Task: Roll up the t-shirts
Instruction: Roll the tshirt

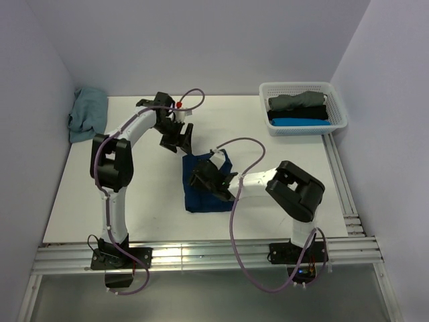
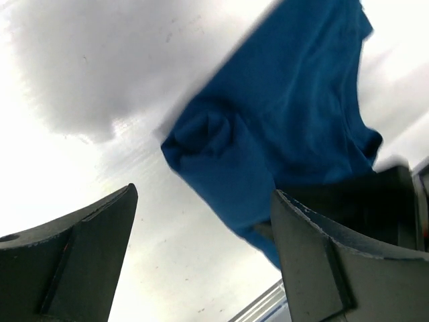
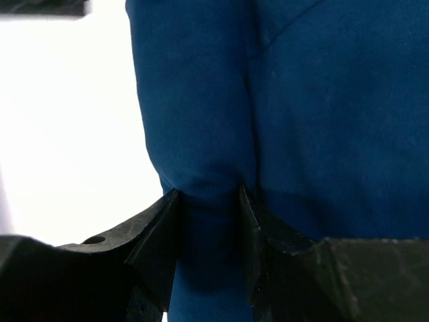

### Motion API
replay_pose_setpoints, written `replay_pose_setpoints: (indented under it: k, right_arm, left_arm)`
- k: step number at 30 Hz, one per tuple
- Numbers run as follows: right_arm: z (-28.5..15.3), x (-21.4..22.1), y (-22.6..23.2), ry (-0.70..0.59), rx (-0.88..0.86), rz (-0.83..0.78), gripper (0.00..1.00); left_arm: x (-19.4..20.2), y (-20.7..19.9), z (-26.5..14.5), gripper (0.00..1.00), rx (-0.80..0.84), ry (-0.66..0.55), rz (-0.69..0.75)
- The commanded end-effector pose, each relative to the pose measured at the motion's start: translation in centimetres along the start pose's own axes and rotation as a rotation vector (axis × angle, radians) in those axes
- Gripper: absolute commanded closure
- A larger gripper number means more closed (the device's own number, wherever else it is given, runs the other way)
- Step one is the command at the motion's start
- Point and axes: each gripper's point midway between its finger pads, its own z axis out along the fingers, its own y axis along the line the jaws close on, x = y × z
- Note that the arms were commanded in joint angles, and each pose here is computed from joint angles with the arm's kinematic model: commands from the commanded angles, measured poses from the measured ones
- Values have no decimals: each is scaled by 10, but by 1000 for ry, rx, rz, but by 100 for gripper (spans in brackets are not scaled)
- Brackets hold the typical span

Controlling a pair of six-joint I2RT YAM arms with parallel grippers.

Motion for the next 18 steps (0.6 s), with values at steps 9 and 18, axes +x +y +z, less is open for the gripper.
replay_pose_setpoints:
  k: [9,18]
  right_arm:
    - [-1,-9,39,68,-430,322,57]
    - [7,-3,37,85,-416,332,56]
  left_arm:
    - [37,-17,8,14,164,9,-12]
    - [39,-1,34,32,92,8,-91]
